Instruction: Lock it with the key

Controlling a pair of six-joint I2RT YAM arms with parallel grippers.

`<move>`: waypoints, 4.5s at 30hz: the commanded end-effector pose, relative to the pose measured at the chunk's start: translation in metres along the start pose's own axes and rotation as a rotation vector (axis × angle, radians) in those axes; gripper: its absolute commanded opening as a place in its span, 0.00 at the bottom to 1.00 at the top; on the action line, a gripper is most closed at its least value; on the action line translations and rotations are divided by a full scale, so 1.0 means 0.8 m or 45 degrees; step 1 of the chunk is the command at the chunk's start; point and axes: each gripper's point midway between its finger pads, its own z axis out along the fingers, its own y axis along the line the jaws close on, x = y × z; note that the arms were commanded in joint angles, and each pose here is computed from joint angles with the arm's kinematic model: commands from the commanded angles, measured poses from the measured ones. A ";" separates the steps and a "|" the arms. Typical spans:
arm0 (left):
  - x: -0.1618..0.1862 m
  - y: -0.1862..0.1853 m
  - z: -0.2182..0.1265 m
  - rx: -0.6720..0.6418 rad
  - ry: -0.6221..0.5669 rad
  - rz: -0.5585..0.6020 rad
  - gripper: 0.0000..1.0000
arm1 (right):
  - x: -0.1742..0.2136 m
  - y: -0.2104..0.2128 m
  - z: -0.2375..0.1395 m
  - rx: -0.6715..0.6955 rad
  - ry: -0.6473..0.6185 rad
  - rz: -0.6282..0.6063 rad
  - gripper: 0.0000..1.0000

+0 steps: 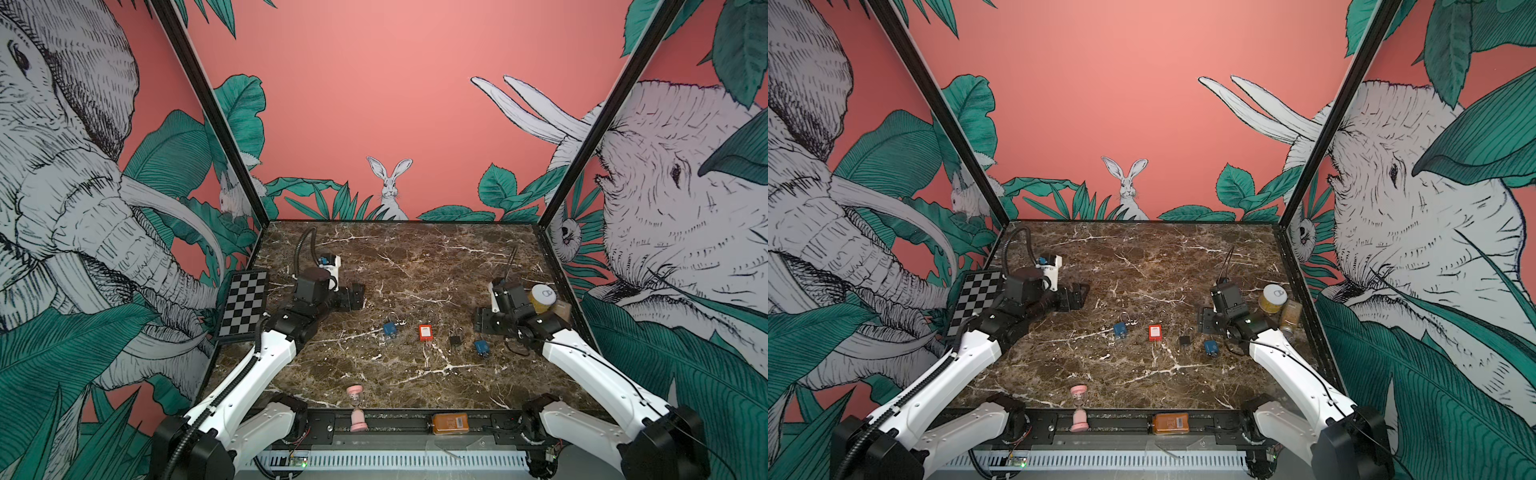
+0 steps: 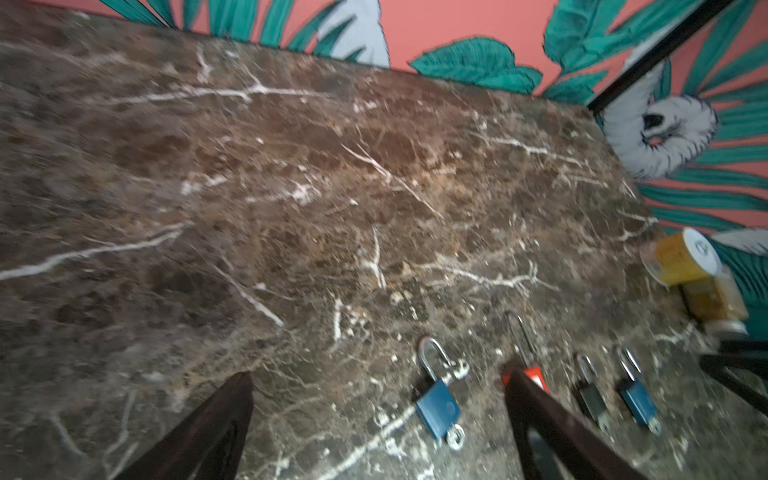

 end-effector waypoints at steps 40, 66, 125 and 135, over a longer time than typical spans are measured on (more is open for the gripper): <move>0.060 -0.058 0.041 0.170 0.241 0.059 0.93 | 0.087 -0.018 0.073 0.230 0.350 -0.018 0.47; 0.060 -0.066 0.046 0.193 0.258 0.056 0.92 | 0.063 0.008 0.062 0.111 0.278 -0.073 0.30; 0.030 -0.167 0.071 0.677 0.315 -0.246 0.42 | -0.037 0.307 -0.038 -0.667 -0.066 -0.974 0.32; 0.032 -0.171 0.074 0.697 0.327 -0.254 0.24 | -0.038 0.313 -0.041 -0.678 -0.090 -0.982 0.32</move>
